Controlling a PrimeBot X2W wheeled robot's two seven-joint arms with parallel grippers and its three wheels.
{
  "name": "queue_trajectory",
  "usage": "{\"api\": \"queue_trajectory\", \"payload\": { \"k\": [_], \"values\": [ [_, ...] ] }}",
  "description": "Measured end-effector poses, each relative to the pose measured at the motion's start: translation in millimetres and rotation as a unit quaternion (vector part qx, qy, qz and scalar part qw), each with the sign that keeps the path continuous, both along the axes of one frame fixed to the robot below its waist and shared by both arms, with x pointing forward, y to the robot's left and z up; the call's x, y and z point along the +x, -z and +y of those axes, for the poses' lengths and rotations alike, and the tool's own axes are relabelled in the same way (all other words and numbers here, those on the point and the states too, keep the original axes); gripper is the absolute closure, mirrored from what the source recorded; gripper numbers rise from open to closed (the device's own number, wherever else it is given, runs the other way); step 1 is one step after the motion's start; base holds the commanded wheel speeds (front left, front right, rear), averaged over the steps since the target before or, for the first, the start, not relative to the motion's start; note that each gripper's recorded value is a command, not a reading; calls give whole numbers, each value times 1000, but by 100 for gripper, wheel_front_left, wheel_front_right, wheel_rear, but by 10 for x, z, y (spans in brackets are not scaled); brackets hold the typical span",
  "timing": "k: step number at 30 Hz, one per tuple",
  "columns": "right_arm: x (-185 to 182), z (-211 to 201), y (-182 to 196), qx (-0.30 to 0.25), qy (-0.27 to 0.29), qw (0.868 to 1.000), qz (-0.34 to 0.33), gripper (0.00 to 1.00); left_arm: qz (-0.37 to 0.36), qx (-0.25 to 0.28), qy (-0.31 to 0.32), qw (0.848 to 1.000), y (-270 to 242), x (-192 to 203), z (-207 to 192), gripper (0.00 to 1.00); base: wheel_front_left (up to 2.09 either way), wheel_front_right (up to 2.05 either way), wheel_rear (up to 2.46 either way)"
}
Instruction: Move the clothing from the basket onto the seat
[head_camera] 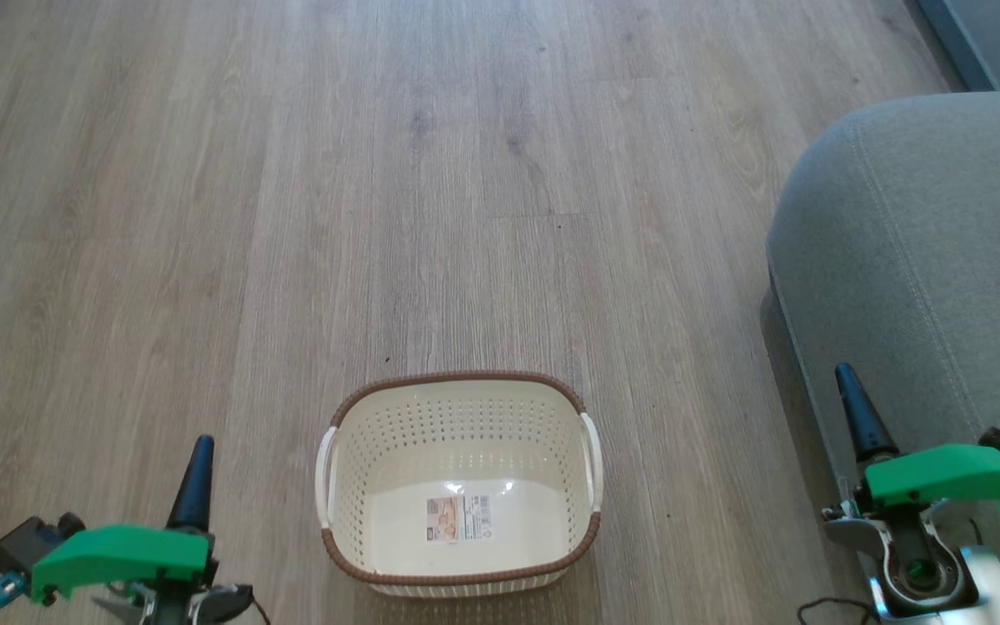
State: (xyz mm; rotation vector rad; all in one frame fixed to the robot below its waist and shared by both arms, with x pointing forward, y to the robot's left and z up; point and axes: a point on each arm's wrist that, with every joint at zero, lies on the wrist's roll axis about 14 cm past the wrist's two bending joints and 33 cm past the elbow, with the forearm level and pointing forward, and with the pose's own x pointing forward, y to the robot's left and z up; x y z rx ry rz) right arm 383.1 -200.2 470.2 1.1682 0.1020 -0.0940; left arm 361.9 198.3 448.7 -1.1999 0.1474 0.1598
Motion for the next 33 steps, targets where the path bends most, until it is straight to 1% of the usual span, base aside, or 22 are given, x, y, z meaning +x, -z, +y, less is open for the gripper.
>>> {"api": "queue_trajectory", "payload": {
  "k": [5,17,33],
  "values": [
    [-37,-14,29,29,4,1000,4,100,-7,-28,0,1000,-45,33,-17,100,0,0,0],
    [-9,-37,-64,96,12,995,-13,100,-21,-93,-2,995,-101,50,-40,100,0,0,0],
    [-28,-68,-134,187,21,982,-31,100,-47,-179,1,983,-237,108,-79,100,0,0,0]
  ]
}}
